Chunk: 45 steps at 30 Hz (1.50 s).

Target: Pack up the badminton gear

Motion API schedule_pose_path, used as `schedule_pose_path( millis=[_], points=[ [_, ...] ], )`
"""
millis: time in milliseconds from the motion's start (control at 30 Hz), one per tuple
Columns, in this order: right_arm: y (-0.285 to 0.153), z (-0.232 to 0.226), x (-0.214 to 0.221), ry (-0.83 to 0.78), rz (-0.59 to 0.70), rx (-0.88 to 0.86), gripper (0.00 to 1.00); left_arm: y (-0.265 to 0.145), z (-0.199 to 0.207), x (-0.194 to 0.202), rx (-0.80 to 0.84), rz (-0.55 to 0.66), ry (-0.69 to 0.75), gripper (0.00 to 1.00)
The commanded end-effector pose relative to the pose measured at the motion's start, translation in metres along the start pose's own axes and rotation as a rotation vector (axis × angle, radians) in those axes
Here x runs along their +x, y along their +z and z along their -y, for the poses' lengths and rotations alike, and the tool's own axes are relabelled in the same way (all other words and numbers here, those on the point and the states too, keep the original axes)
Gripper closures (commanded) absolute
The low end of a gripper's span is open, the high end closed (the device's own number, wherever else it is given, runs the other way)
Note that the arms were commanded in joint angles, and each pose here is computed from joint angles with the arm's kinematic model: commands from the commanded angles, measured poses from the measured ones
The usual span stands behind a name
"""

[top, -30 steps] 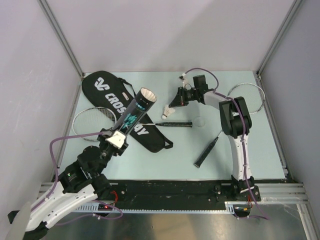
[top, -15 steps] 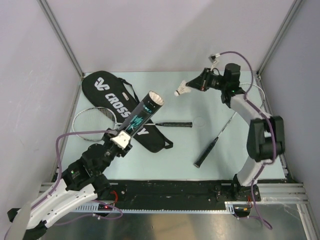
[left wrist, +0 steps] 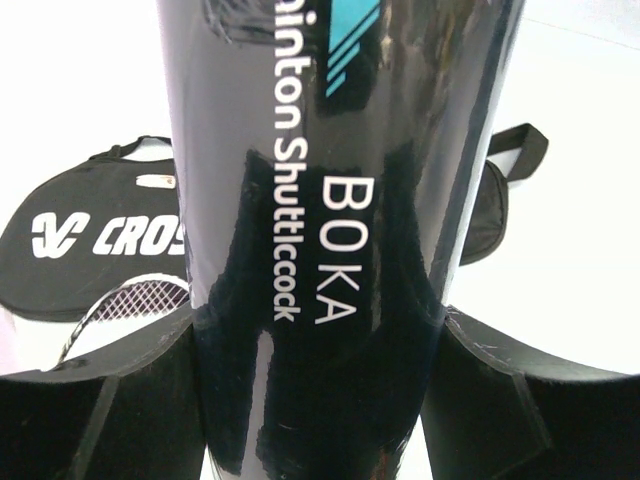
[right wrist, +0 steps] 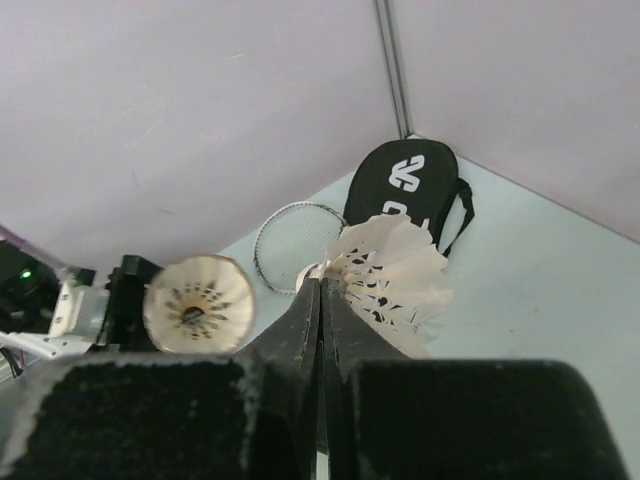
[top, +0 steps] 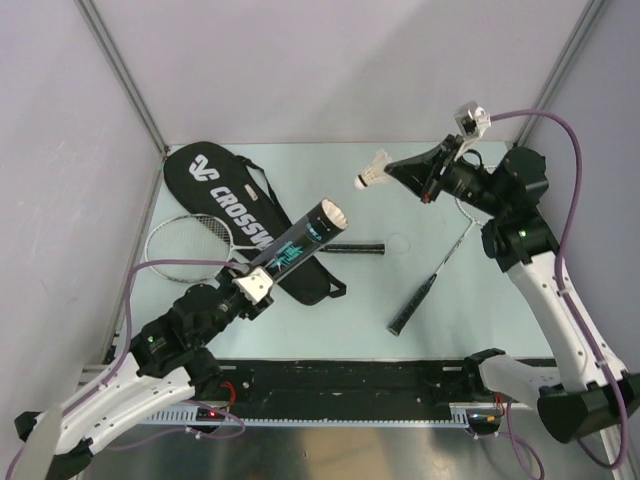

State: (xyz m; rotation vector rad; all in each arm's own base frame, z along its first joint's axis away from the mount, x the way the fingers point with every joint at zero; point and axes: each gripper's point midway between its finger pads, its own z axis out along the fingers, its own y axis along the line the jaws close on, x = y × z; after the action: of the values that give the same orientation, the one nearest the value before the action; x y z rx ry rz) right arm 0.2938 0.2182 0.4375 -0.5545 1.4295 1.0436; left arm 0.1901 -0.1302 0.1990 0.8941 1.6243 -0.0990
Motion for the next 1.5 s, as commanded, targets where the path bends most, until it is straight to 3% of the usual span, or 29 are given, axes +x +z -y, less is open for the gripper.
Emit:
schedule_pose_path(
  millis=[0,333,567,933,1467],
  points=[
    [-0.015,-0.011,0.012,-0.013,-0.039,0.067,1.0,0.001,0.006,-0.028,0.071,0.073,0.022,0.5],
    [-0.033,-0.068,0.028,-0.026,-0.057,-0.017,1.0,0.008,0.009,-0.031,0.094,0.048,0.052,0.51],
    [-0.033,-0.071,0.042,-0.017,-0.085,-0.016,1.0,0.005,0.013,-0.034,0.118,0.075,0.054,0.51],
    [-0.024,-0.102,0.06,0.1,-0.101,-0.204,1.0,0.003,0.015,-0.041,0.138,0.113,0.07,0.51],
    [-0.005,-0.124,0.091,0.181,-0.169,-0.292,1.0,0.002,0.012,-0.058,0.14,0.165,0.078,0.51]
  ],
)
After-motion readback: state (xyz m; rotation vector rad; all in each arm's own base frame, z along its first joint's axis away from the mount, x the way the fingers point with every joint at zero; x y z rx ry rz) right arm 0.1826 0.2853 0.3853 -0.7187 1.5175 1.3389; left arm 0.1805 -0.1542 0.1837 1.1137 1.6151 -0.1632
